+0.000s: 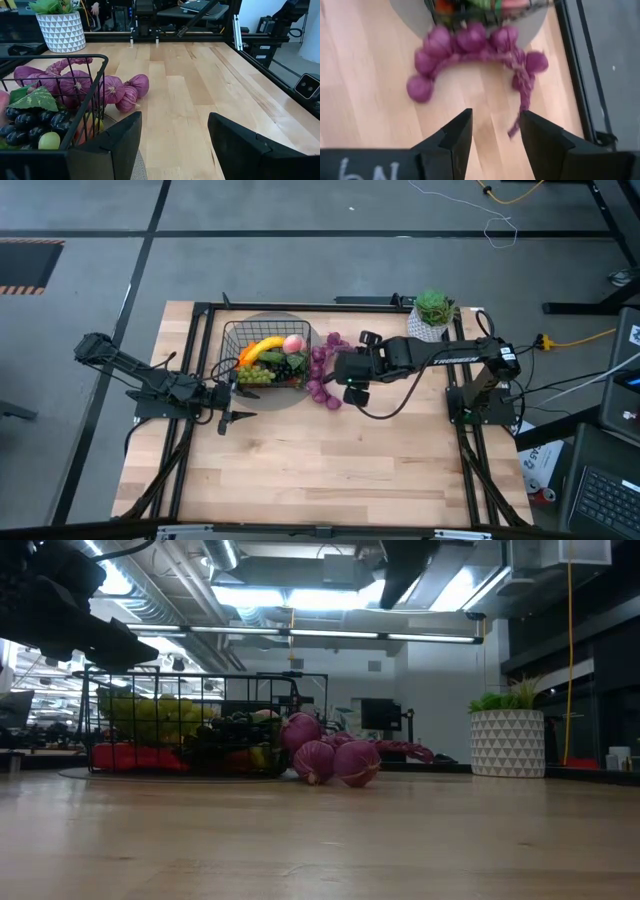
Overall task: Build produce basket
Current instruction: Put the purple garlic into the wire basket
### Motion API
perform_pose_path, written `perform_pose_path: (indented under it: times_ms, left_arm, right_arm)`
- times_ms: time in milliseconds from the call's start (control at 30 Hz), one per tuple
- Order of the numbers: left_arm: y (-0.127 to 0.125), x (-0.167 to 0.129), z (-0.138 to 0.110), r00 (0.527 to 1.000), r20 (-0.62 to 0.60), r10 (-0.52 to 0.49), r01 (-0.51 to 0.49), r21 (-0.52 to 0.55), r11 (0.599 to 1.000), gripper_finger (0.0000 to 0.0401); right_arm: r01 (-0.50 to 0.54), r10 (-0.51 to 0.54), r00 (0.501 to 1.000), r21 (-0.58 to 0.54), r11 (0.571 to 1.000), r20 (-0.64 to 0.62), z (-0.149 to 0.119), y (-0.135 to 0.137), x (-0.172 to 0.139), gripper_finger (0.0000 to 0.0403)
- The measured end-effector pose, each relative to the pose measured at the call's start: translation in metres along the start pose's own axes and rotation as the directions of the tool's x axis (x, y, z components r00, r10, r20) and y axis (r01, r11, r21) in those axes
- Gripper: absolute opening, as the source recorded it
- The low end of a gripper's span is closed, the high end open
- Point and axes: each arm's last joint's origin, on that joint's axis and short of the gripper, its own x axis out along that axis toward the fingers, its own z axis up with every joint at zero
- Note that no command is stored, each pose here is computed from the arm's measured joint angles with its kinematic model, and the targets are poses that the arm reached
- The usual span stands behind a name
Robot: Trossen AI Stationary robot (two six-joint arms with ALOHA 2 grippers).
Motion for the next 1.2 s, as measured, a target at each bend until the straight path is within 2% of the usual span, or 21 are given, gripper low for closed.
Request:
perform_pose_path:
  times_ms: [167,300,533,667,767,867,933,1000,1200]
  left_arm:
    - [0.0,0.0,0.0,1.0,0.0,0.0,0.0,0.0,1.0,0.0225]
    - [0.0,0.0,0.0,1.0,0.0,0.0,0.0,0.0,1.0,0.0225]
    - [0.0,0.0,0.0,1.0,0.0,0.0,0.0,0.0,1.0,0.0225]
    - [0.0,0.0,0.0,1.0,0.0,0.0,0.0,0.0,1.0,0.0225]
    - [0.0,0.0,0.0,1.0,0.0,0.0,0.0,0.0,1.0,0.0225]
    - [0.0,0.0,0.0,1.0,0.0,0.0,0.0,0.0,1.0,0.0225]
    - [0.0,0.0,0.0,1.0,0.0,0.0,0.0,0.0,1.0,0.0225]
    - [0.0,0.0,0.0,1.0,0.0,0.0,0.0,0.0,1.0,0.0225]
    - [0.0,0.0,0.0,1.0,0.0,0.0,0.0,0.0,1.0,0.0225]
  right_arm:
    - [0.01,-0.012,0.999,-0.032,0.999,-0.047,-0.005,-0.001,0.0,0.0164]
    - [0.004,-0.011,0.998,-0.113,0.994,-0.056,-0.004,-0.006,0.002,0.0164]
    - [0.026,-0.026,0.996,0.004,1.0,-0.082,0.002,-0.047,0.017,0.0164]
    - [-0.038,0.04,0.997,0.037,0.999,-0.065,0.008,-0.069,0.03,0.0164]
    - [-0.125,0.127,0.992,0.081,0.989,-0.026,0.01,-0.089,0.046,0.0164]
    - [-0.224,0.233,0.971,0.154,0.962,-0.044,0.002,-0.107,0.068,0.0164]
    - [-0.221,0.235,0.971,0.196,0.955,-0.052,-0.006,-0.112,0.087,0.0164]
    - [-0.214,0.245,0.962,0.225,0.95,-0.118,-0.021,-0.111,0.107,0.0164]
    - [-0.177,0.209,0.969,0.22,0.959,-0.13,-0.048,-0.102,0.15,0.0164]
